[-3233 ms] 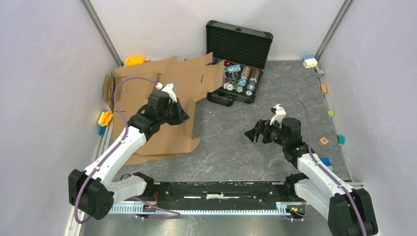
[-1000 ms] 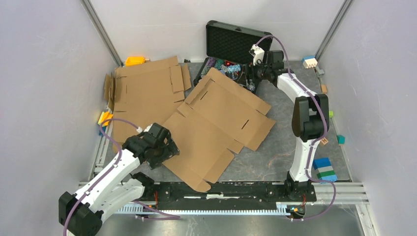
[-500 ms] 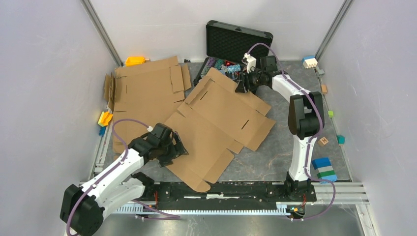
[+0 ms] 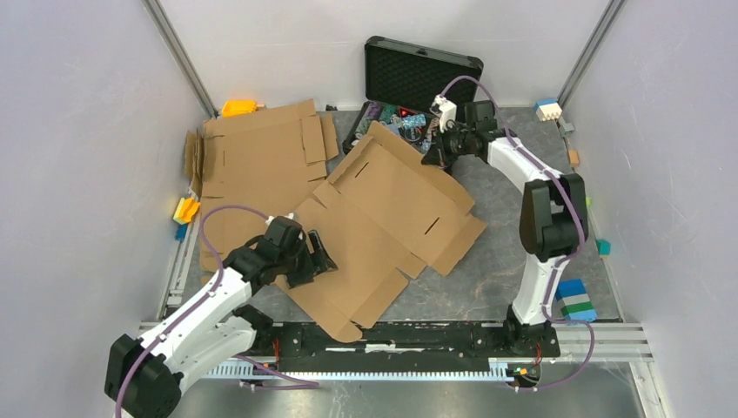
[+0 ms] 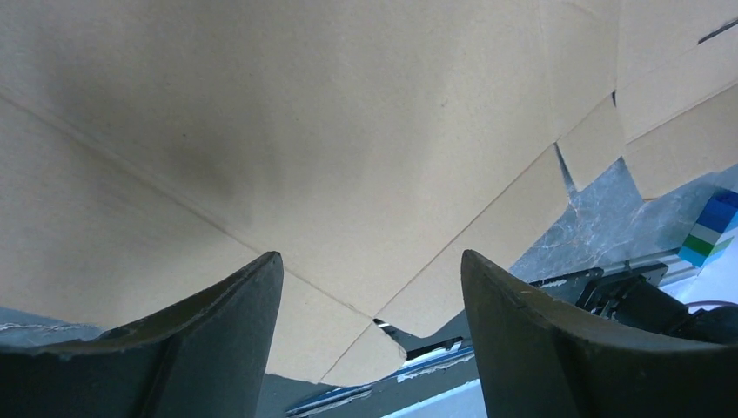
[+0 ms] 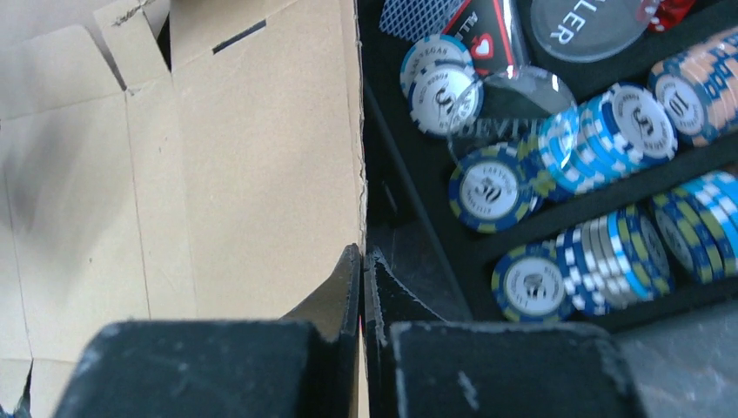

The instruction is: Fold the paper box

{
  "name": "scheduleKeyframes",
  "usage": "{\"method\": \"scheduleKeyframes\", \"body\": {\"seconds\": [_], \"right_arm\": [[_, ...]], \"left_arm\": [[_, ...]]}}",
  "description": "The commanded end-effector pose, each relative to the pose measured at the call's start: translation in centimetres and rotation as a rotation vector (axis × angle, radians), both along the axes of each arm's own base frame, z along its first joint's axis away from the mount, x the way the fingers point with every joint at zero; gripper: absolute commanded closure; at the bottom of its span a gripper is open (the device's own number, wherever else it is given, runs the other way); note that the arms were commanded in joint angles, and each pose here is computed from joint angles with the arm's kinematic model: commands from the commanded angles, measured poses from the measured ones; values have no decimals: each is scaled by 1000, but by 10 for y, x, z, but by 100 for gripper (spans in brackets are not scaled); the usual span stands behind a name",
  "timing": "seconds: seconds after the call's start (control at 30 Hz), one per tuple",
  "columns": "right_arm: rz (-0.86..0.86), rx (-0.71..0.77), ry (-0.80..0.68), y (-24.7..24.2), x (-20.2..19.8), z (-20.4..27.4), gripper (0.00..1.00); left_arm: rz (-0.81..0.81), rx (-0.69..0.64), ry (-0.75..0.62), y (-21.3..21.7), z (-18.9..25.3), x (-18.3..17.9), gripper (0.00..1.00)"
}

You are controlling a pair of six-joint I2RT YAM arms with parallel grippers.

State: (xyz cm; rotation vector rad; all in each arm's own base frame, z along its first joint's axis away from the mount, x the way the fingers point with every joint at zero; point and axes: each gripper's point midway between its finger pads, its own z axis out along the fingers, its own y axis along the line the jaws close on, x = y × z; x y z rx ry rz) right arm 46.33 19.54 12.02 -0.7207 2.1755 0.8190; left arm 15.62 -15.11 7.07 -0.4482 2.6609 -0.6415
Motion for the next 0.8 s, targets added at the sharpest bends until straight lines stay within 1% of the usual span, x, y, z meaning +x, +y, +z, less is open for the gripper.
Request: {"method": "scheduleKeyframes", "body": {"seconds": [0.0, 0.07, 0.2, 0.3, 0.33, 0.43, 0.5, 0.6, 0.7, 0.77], "right_arm": [[-70, -1, -133, -11, -7, 50, 100], [-107, -9, -147, -16, -19, 57, 100], [-260, -133, -216, -51, -26, 74, 100], [-351, -182, -272, -72, -42, 87, 100], [-397, -194, -287, -80, -46, 89, 100], [-542, -255, -324, -109, -60, 91, 100], [-561, -261, -333, -114, -66, 89, 100], [-546, -240, -312, -109, -69, 86, 100], [-535, -235, -297, -107, -69, 82, 100], [-534, -237, -291, -106, -69, 80, 100]], "left_arm": [[-103, -22, -136, -6, 29, 10, 16], [-106, -30, -184, -7, 42, 15, 13], [-117, -96, -267, -15, 68, 20, 7], [-64, -85, -299, -7, 65, 24, 0], [-22, -81, -292, -2, 60, 26, 0], [29, -113, -278, -1, 50, 31, 0], [46, -114, -258, 0, 39, 33, 0], [75, -67, -215, 7, 23, 34, 0], [103, -34, -202, 13, 12, 36, 0], [144, 17, -193, 24, 2, 37, 0]]}}
